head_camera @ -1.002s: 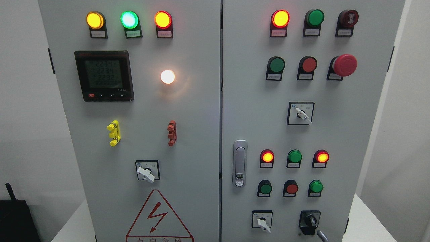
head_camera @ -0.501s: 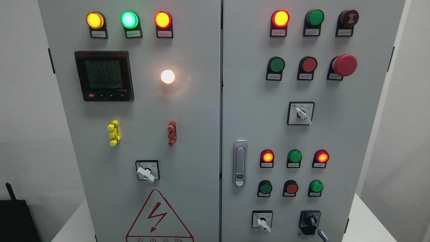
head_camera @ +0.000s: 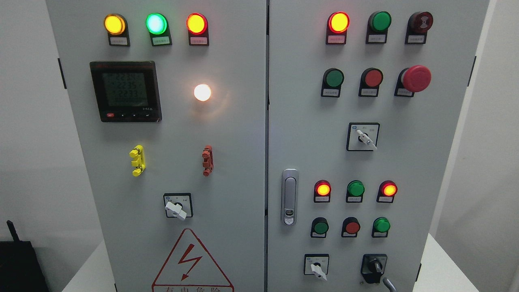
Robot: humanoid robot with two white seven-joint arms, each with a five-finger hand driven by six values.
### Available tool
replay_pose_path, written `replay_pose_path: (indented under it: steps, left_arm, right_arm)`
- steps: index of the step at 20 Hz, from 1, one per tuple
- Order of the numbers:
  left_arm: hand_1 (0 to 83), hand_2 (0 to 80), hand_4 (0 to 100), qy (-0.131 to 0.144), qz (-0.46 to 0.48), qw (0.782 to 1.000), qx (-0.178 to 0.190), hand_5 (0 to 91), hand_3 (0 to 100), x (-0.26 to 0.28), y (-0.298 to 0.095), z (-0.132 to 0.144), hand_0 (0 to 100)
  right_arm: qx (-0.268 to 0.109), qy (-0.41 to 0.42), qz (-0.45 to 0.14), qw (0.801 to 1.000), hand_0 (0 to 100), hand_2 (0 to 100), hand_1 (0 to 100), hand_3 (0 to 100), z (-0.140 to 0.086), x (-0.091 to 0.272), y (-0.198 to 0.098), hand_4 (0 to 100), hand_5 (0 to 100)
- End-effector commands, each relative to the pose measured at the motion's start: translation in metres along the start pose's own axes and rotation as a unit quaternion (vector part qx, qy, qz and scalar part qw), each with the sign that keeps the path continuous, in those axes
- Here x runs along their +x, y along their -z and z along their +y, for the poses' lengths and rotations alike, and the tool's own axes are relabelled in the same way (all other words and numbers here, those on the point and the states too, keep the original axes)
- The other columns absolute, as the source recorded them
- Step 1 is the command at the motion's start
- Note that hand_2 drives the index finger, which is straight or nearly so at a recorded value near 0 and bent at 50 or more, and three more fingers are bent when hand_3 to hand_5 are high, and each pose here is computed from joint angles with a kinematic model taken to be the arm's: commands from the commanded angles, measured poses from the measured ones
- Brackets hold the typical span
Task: Trip black knob to open circuit
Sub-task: 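Reach the right hand up to the black rotary knob and grip it, then twist the black knob with the right hand to the tripped position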
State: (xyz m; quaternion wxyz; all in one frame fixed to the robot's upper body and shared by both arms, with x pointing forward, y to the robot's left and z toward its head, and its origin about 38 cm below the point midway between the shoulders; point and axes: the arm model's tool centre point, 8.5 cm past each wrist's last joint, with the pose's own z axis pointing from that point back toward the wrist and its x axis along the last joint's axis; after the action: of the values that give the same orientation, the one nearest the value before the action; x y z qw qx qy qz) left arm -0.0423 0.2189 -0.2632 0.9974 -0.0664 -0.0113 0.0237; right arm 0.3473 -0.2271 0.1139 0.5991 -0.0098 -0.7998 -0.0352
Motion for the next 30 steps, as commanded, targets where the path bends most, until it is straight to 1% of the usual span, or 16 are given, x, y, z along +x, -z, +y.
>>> replay_pose_path:
  steps: [1, 9, 26, 30]
  left_arm:
    - [38.9, 0.0, 0, 0.011, 0.002, 1.0, -0.001, 0.0, 0, -0.0004, 0.0, -0.0001, 12]
    - [38.9, 0.0, 0, 0.011, 0.002, 1.0, -0.001, 0.0, 0, -0.0002, 0.0, -0.0001, 12]
    - [38.9, 0.0, 0, 0.011, 0.002, 1.0, -0.001, 0.0, 0, -0.0004, 0.0, -0.0001, 12]
    - [38.9, 0.0, 0, 0.011, 0.002, 1.0, -0.001, 0.0, 0, -0.0004, 0.0, -0.0001, 12]
  right_arm:
    - [0.013, 0.005, -0.001, 1.0, 0, 0, 0, 100, 0.0101, 0.0003, 0.0008, 100, 100]
    - [0.018, 0.008, -0.001, 1.0, 0, 0, 0, 100, 0.0154, 0.0005, 0.0009, 100, 100]
    - [0.018, 0.008, -0.002, 1.0, 0, 0, 0, 100, 0.0158, 0.0011, 0.001, 100, 100]
    - [0.022, 0.01, -0.003, 1.0, 0, 0, 0, 100, 0.0191, 0.0013, 0.0007, 100, 100]
